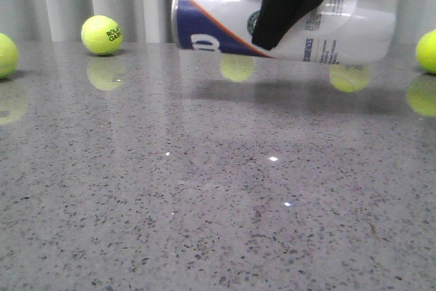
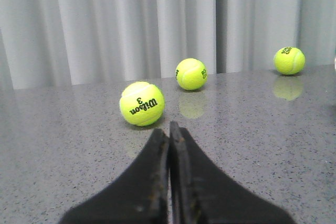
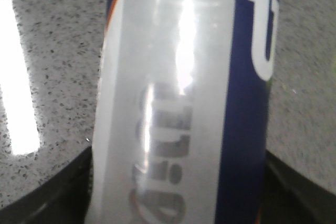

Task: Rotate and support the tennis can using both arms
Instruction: 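Carry the can toward the middle and lower it flat onto the table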

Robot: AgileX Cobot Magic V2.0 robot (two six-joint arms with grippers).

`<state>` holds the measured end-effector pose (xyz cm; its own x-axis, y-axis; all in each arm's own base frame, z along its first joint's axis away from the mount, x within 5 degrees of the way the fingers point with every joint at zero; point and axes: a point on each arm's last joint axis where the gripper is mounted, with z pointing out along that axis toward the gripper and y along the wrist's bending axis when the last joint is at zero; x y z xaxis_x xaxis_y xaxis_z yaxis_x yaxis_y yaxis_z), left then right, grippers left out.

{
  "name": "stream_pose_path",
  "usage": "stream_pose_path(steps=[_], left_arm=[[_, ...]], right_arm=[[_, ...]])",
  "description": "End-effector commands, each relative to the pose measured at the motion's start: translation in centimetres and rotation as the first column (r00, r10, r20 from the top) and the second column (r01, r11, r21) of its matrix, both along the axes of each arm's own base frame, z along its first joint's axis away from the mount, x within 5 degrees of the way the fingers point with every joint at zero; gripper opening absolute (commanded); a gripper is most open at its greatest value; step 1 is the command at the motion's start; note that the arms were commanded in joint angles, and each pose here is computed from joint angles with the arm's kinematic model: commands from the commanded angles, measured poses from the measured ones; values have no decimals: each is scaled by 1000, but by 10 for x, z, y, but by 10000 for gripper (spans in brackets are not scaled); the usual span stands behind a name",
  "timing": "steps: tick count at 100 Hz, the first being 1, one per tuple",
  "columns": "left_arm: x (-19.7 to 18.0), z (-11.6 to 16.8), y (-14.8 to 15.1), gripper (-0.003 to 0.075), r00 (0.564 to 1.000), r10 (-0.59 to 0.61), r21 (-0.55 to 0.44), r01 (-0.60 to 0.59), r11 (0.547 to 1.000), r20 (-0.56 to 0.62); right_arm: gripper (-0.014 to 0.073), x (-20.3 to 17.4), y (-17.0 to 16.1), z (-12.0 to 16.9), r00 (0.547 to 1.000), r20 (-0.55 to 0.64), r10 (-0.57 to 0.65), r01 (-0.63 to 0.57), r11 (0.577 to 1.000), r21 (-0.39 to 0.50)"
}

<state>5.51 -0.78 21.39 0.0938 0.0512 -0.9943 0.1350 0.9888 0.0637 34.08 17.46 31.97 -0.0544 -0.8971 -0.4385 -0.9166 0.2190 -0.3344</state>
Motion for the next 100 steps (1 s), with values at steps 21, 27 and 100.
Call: stream_pose_path(steps=[21, 27, 100], left_arm=[[-2, -7, 0, -21, 998, -7, -19, 8, 1000, 67], [-2, -7, 0, -21, 998, -7, -19, 8, 1000, 67], [-2, -7, 0, -21, 998, -7, -19, 8, 1000, 67]], right_arm=[[237, 1, 24, -2, 972, 90, 218, -215, 976, -44], [237, 2, 26, -5, 973, 77, 217, -215, 976, -36], [648, 9, 29, -17, 986, 52, 161, -161, 987, -10]])
